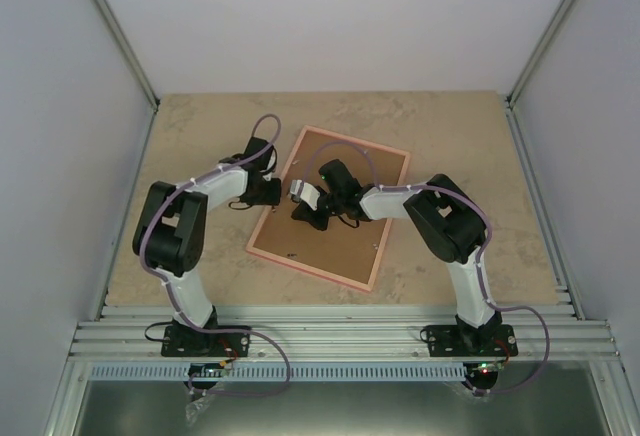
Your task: Put the photo into the frame
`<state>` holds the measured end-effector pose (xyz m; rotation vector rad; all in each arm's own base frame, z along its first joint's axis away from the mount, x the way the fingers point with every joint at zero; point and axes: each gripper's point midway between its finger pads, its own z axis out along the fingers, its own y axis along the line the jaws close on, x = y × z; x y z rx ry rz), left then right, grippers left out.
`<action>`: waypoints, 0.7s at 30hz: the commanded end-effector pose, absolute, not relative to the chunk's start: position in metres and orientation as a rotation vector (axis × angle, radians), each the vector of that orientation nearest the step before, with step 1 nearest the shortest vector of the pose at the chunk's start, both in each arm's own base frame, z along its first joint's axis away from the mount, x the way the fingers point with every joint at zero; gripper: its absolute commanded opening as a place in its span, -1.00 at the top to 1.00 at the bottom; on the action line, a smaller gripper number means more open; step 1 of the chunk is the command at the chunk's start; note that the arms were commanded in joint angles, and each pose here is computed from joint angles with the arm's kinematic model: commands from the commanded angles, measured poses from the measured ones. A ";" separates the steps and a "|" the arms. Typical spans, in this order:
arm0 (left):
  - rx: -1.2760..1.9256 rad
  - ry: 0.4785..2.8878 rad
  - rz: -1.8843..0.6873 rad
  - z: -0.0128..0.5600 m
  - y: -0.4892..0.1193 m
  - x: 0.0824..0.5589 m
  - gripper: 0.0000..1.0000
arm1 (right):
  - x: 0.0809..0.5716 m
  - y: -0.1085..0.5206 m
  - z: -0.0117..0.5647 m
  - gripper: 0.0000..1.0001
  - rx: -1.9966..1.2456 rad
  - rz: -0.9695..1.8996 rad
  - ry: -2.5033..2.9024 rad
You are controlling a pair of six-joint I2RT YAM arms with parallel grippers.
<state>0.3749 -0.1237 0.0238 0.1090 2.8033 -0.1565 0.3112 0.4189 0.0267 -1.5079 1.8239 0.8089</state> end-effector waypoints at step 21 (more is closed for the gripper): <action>0.081 3.112 0.070 -0.010 -0.086 0.299 0.22 | 0.302 0.366 -0.052 0.88 -1.530 0.634 2.175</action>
